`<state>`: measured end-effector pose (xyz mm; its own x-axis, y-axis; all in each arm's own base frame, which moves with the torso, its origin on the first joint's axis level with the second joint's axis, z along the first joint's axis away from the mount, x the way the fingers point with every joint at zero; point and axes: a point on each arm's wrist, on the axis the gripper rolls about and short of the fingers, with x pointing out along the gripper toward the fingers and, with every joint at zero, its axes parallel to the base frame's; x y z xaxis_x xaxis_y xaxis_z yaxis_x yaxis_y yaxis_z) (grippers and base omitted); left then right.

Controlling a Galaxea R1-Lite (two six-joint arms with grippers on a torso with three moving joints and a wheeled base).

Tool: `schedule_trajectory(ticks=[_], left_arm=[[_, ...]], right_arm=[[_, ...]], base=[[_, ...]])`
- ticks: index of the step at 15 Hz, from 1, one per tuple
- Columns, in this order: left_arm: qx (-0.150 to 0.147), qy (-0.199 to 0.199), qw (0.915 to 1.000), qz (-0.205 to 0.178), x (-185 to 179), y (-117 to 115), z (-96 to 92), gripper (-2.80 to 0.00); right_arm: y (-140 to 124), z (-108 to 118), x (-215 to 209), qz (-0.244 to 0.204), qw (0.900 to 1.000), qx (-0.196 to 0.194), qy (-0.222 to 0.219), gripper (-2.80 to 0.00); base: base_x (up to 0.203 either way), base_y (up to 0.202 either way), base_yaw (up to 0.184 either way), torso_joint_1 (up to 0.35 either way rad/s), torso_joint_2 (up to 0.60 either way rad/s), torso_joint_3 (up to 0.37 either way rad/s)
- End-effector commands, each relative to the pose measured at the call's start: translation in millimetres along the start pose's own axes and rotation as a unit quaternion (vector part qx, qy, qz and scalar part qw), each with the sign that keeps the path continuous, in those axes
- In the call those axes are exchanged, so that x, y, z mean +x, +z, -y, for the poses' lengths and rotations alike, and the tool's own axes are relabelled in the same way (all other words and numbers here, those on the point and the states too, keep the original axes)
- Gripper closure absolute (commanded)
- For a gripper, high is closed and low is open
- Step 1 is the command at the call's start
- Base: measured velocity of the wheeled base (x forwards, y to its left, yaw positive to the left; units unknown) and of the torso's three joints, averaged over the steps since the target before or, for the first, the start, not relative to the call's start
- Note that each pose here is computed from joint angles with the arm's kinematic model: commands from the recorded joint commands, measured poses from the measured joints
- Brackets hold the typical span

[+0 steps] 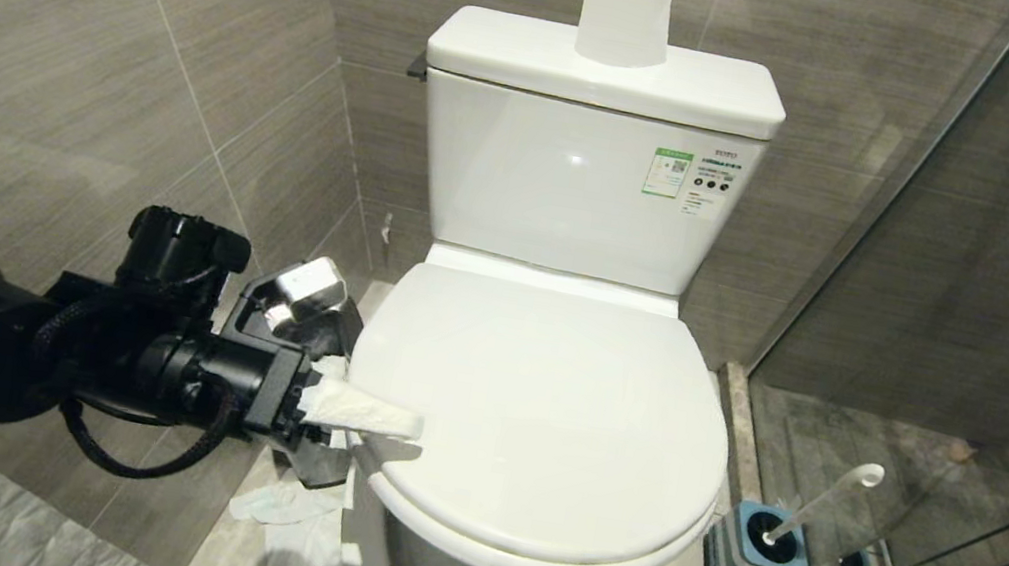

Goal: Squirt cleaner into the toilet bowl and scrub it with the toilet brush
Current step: Use the left hand to lift the toilet lid slightly

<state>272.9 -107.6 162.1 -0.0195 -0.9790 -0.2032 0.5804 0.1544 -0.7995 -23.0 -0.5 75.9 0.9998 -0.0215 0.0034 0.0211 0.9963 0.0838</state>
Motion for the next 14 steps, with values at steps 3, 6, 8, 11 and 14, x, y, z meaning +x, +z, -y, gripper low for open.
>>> schedule_trajectory(ticks=[3, 6, 8, 11, 14], left_arm=[[0.008, -0.021, 0.9997, 0.003, 2.1, 13.2, 31.9, -2.8], [0.007, -0.023, 0.9997, -0.007, 11.1, 11.2, 33.6, -2.8], [0.009, -0.022, 0.9997, -0.005, 10.7, 11.9, 34.9, -2.8], [0.012, -0.024, 0.9996, -0.002, 8.5, 13.2, 42.5, -2.8], [0.008, -0.028, 0.9996, 0.0, 6.8, 13.6, 50.7, -2.8]], right_arm=[[0.1, 0.0, -0.1, 0.001, 1.0, 0.0, 0.0, 0.0], [0.1, 0.0, 0.0, 0.0, 1.0, 0.0, 0.0, 0.0], [0.1, 0.0, 0.0, 0.0, 1.0, 0.0, 0.0, 0.0], [0.0, 0.0, 0.0, 0.0, 1.0, 0.0, 0.0, 0.0], [0.1, 0.0, -0.1, 0.001, 1.0, 0.0, 0.0, 0.0]], base=[[0.0, 0.0, 0.0, 0.0, 0.0, 0.0], [0.0, 0.0, 0.0, 0.0, 0.0, 0.0], [0.0, 0.0, 0.0, 0.0, 0.0, 0.0], [0.0, 0.0, 0.0, 0.0, 0.0, 0.0], [0.0, 0.0, 0.0, 0.0, 0.0, 0.0]])
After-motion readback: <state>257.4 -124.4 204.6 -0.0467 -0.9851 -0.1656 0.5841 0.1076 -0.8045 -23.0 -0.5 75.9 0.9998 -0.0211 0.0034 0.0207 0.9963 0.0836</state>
